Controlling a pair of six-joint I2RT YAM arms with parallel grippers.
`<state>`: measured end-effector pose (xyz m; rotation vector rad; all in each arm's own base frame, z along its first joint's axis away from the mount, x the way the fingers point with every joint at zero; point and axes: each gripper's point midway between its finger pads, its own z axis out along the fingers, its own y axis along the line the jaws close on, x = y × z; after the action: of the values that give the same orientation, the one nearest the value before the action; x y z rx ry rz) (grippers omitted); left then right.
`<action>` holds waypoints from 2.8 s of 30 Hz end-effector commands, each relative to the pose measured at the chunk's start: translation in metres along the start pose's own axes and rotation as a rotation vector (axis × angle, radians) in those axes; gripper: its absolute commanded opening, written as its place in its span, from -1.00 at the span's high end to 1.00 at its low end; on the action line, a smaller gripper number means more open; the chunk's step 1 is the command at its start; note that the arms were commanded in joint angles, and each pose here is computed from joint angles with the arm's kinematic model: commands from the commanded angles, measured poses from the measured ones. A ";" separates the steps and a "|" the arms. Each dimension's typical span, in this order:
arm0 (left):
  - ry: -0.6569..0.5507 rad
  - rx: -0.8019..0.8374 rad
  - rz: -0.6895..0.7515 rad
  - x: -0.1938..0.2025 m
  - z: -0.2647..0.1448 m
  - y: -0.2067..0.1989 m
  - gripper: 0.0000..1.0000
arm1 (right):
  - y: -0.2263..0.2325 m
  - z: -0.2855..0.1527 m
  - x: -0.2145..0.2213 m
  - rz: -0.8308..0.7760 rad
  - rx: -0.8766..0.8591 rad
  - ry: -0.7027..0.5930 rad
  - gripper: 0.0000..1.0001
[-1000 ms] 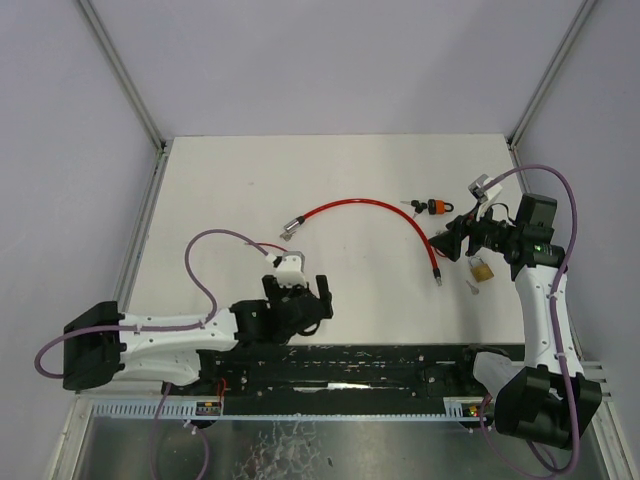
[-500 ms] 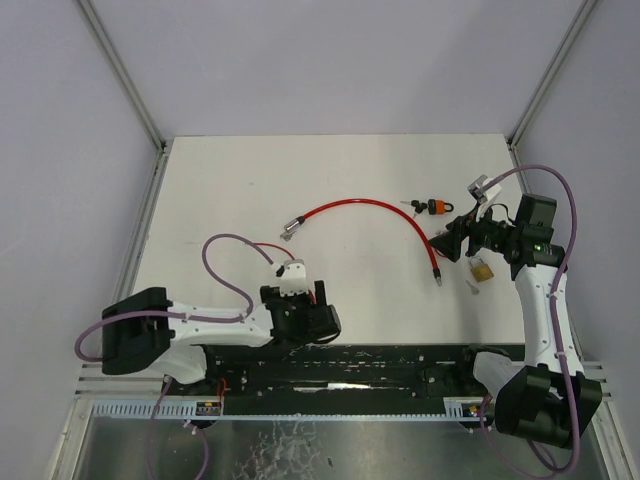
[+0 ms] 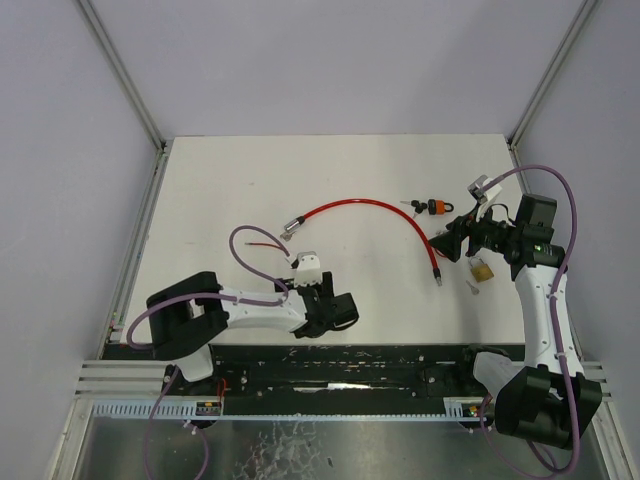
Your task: Lock with the key
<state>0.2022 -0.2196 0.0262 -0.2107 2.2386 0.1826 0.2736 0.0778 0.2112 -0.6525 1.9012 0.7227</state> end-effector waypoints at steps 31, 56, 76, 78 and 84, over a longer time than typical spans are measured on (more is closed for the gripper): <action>0.043 -0.012 -0.066 0.006 0.026 -0.007 0.16 | 0.008 -0.001 -0.009 -0.030 -0.035 -0.034 -0.54; -0.060 0.474 0.040 -0.075 -0.053 -0.059 1.00 | 0.017 -0.002 -0.012 -0.042 -0.084 -0.050 -0.54; -0.050 1.203 0.015 -0.132 -0.151 -0.126 1.00 | 0.063 -0.013 -0.014 -0.268 -0.274 -0.150 -0.72; -0.031 1.264 0.018 -0.132 -0.157 -0.129 1.00 | 0.071 -0.015 -0.012 -0.334 -0.299 -0.179 -0.89; 0.024 1.404 0.041 -0.126 -0.169 -0.132 1.00 | 0.096 -0.019 0.007 -0.608 -0.373 -0.273 -0.99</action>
<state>0.1961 -0.3557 0.1959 0.4730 2.0190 -1.1119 0.2137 0.1165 0.2302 -1.0602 1.4811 0.7857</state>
